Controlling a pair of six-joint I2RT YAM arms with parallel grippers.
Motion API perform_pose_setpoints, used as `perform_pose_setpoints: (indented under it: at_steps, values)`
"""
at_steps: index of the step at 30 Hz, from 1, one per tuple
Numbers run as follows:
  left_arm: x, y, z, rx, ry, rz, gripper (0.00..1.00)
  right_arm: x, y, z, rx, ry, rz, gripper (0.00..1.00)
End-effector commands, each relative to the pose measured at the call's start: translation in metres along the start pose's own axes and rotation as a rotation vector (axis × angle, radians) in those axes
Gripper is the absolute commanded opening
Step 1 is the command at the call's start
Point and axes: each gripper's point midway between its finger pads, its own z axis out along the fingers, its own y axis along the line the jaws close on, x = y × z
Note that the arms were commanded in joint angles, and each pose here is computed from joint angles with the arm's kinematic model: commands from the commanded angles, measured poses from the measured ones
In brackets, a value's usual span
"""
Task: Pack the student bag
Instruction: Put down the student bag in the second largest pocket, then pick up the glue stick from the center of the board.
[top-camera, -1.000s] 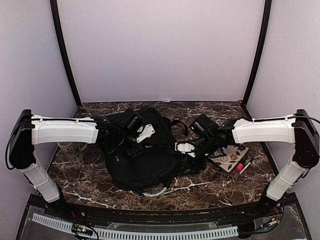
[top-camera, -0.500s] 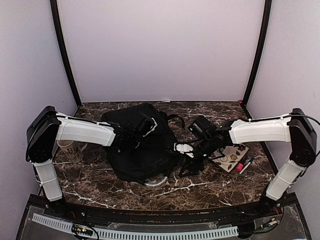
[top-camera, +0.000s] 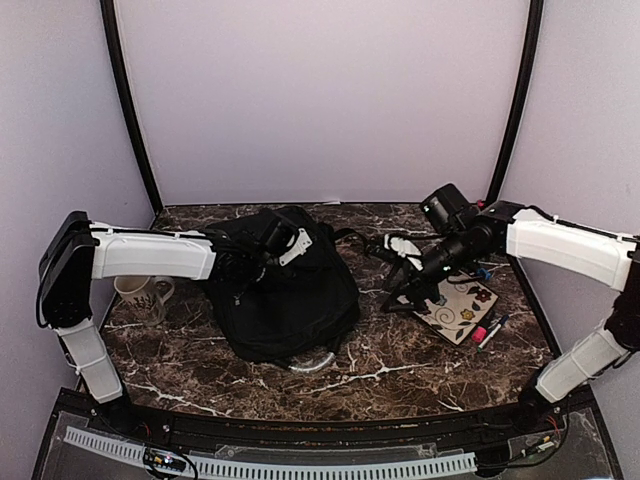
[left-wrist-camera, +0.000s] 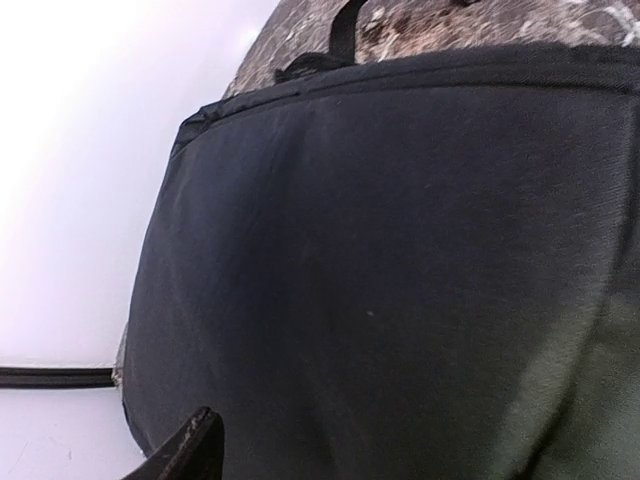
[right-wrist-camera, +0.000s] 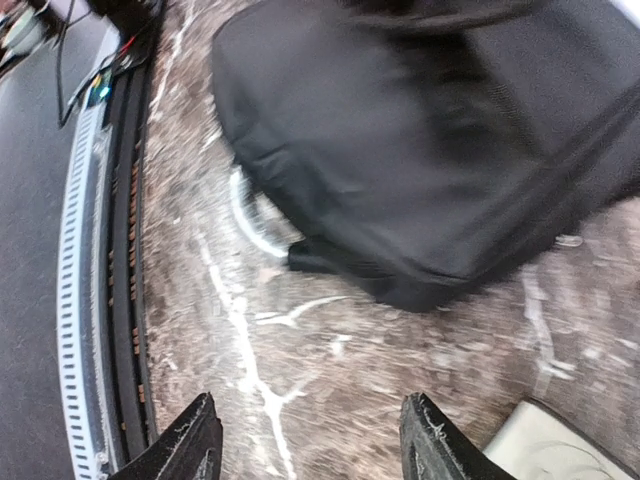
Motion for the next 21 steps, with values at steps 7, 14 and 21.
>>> perform_pose_setpoints:
  at_steps: [7,14,21]
  values:
    - [-0.018,-0.009,-0.034,0.207,-0.094,-0.076,0.67,0.020,-0.136,-0.133,0.513,-0.162,0.332,0.99]
    - [-0.012,-0.006,-0.035,0.245,-0.151,-0.133,0.64,0.067,-0.178,-0.168,0.709,-0.018,0.396,0.92]
    - [-0.021,-0.032,-0.036,0.405,-0.121,-0.186,0.64,0.086,-0.190,-0.171,0.747,-0.016,0.443,0.84]
